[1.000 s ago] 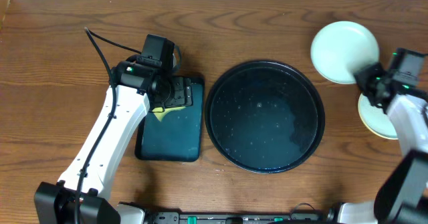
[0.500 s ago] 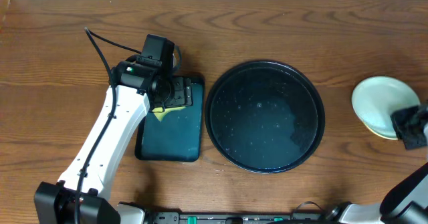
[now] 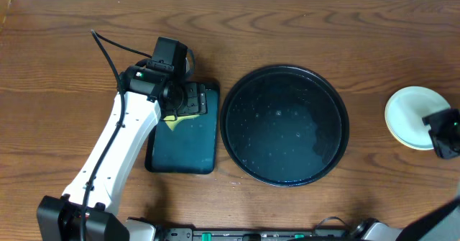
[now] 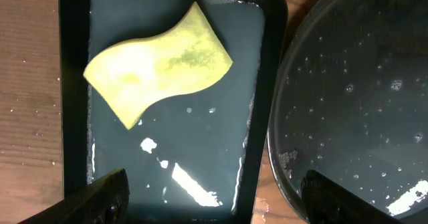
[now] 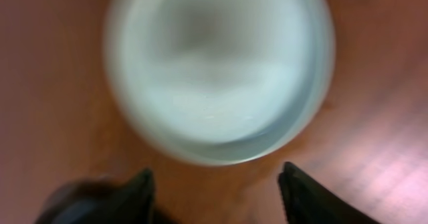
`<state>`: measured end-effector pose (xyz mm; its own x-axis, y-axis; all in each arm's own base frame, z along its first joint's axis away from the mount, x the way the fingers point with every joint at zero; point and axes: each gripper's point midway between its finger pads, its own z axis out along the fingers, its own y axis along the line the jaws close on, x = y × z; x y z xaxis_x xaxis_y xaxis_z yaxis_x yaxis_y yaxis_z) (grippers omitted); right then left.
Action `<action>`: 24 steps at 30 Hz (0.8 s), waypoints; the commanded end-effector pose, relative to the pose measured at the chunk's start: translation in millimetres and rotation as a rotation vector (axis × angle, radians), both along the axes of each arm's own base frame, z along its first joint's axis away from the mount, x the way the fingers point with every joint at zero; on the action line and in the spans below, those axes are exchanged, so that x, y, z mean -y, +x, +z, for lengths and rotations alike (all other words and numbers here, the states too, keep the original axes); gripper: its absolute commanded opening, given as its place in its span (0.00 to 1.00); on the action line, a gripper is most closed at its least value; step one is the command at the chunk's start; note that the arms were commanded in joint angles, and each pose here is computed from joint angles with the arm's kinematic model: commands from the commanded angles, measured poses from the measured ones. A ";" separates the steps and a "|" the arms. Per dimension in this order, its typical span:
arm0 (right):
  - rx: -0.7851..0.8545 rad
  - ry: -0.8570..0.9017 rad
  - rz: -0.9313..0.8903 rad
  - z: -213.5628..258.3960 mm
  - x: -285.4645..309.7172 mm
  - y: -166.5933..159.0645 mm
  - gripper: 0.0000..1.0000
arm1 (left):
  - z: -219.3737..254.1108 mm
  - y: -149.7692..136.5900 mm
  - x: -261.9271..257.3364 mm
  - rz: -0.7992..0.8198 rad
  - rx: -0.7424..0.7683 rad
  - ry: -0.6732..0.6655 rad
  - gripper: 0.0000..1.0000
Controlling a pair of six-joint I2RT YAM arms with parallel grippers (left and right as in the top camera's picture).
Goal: Clean dirty plates on tray and stack at the side
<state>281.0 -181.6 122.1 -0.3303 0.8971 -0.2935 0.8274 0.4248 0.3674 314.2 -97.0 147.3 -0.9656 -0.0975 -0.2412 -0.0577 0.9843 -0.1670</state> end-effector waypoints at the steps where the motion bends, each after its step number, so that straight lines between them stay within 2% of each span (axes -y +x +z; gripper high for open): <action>1: 0.117 -0.049 0.204 36.6 -37.2 15.8 0.43 | 1.1 0.5 0.9 -0.017 0.002 -0.001 0.83; 3: 0.135 -0.044 0.302 44.4 -62.7 18.3 0.42 | 1.1 0.5 0.9 -0.017 0.002 -0.001 0.83; 8: 0.156 0.016 0.692 45.7 -145.6 19.6 0.53 | 1.1 0.5 0.9 -0.017 0.002 -0.001 0.83; 12: 0.147 0.005 0.912 43.4 -192.9 16.5 0.60 | 1.1 0.5 0.9 -0.017 0.002 -0.001 0.83; 18: 0.174 -0.018 1.096 46.1 -242.7 17.1 0.63 | 2.2 3.1 3.2 0.006 0.009 -0.019 0.83; 24: 0.148 -0.075 1.165 42.7 -260.8 14.3 0.63 | 2.0 5.0 -1.6 -0.019 0.023 0.016 0.83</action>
